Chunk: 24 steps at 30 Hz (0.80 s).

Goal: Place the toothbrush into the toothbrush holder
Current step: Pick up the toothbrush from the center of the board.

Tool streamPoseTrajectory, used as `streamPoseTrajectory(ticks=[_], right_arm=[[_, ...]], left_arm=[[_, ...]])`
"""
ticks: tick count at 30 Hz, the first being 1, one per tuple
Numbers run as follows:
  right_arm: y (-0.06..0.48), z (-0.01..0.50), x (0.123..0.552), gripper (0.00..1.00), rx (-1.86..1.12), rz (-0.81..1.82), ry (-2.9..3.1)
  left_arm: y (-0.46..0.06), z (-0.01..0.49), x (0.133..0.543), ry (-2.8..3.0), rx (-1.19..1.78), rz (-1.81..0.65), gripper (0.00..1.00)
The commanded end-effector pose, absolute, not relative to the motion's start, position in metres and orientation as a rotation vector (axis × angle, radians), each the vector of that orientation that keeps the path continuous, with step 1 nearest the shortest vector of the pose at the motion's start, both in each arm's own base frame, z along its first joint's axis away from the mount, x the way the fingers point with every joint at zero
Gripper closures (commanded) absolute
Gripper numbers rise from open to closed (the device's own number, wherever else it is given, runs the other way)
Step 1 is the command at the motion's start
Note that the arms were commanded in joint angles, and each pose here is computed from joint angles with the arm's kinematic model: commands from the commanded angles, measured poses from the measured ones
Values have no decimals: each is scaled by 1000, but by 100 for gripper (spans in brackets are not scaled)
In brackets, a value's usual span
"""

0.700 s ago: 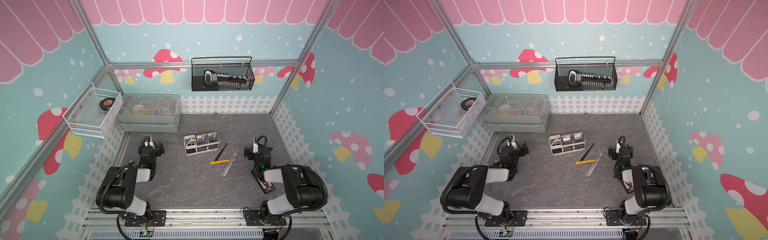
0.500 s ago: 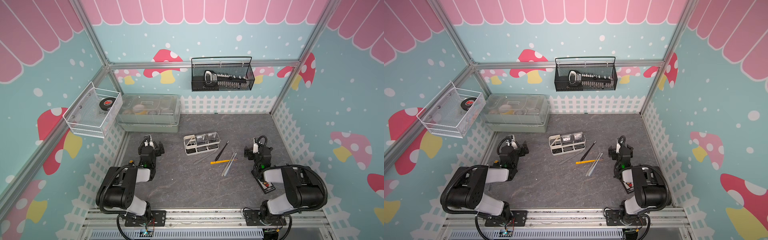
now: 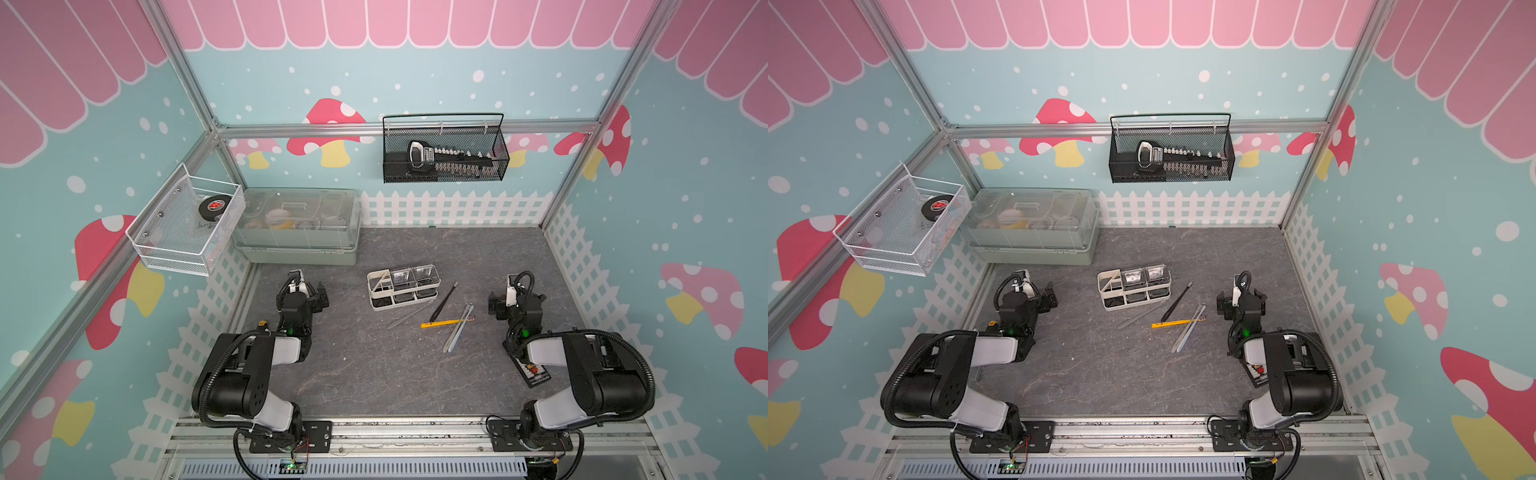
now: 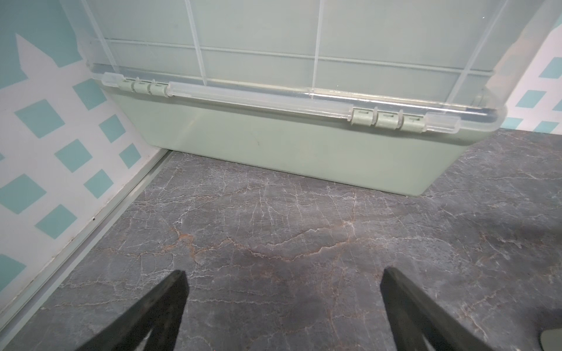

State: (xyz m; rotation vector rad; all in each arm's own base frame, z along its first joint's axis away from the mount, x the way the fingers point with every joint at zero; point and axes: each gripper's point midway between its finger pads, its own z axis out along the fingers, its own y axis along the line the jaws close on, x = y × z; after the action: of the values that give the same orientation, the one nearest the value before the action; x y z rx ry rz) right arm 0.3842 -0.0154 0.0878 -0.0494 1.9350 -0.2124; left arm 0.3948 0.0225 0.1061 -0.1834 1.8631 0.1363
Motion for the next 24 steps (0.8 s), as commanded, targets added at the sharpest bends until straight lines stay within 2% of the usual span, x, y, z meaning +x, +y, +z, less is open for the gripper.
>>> streamPoseTrajectory(ticks=[1,20,23,24], right_arm=[[-16,99,391,1,-53,-229,1894],[-16,99,391,1,-52,-223,1893],[-21,116,390,1,-24,-241,1896],[-23,119,389,5,-13,-251,1908]], left_arm=[[21,116,402,1831,-165,133,1],[21,116,403,1834,-165,121,1],[21,115,403,1835,-164,121,1],[21,116,403,1831,-162,122,1]])
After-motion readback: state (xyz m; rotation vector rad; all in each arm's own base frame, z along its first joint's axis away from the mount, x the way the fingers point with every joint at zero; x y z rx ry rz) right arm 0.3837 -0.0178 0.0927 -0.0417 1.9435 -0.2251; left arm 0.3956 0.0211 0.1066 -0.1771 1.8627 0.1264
